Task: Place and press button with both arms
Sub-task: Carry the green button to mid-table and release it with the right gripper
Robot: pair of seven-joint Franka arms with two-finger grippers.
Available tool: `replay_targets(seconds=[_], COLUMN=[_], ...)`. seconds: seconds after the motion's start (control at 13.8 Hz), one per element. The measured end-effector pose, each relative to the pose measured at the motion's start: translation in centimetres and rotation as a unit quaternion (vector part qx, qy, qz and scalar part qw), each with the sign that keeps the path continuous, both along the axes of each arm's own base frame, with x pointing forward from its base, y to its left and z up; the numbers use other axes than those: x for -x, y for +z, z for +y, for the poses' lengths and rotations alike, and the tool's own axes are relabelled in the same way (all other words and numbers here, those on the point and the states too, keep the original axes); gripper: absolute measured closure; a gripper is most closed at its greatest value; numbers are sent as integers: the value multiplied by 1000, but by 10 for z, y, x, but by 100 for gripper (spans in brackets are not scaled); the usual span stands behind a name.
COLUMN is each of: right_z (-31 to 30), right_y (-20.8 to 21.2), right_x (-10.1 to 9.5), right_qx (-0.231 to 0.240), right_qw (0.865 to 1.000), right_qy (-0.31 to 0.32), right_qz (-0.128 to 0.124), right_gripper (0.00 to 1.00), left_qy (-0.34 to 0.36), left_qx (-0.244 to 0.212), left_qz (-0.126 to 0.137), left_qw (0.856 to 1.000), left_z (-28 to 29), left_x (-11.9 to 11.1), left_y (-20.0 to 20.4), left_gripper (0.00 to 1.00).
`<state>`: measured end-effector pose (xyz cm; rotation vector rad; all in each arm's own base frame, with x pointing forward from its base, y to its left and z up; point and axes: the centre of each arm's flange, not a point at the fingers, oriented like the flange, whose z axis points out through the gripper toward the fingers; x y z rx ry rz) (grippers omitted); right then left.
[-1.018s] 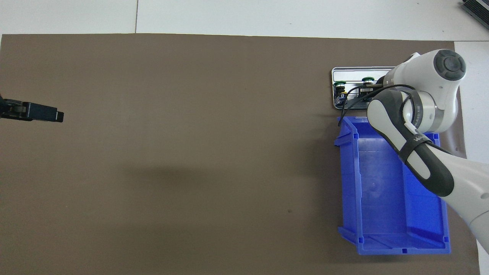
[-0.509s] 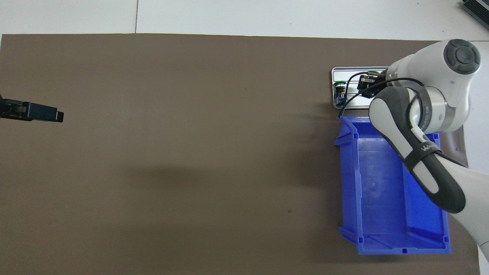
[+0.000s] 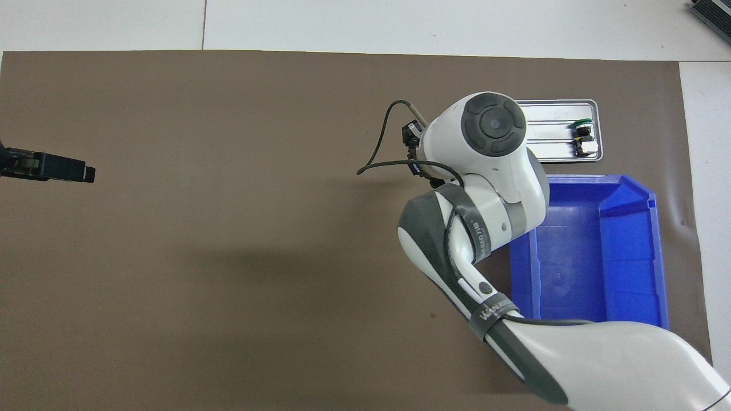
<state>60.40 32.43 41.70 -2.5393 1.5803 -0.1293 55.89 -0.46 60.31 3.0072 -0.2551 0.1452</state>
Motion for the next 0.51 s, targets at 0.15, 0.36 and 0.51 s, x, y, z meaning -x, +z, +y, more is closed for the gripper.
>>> replay_targets(seconds=[0.15, 0.36, 0.51], right_z=[35, 89, 120], right_y=[-1, -18, -29], right_x=[8, 16, 17], right_qx=[7, 24, 18], right_qw=[999, 995, 991], right_qy=[-44, -97, -130], right_qz=[-8, -6, -3], right_gripper=[59, 59, 59], left_qy=[0, 0, 0], left_qx=[0, 0, 0], left_qz=[0, 0, 0], left_qw=[1000, 1000, 1000], left_z=[0, 0, 0], left_x=[0, 0, 0], left_y=[0, 0, 0], left_gripper=[0, 0, 0])
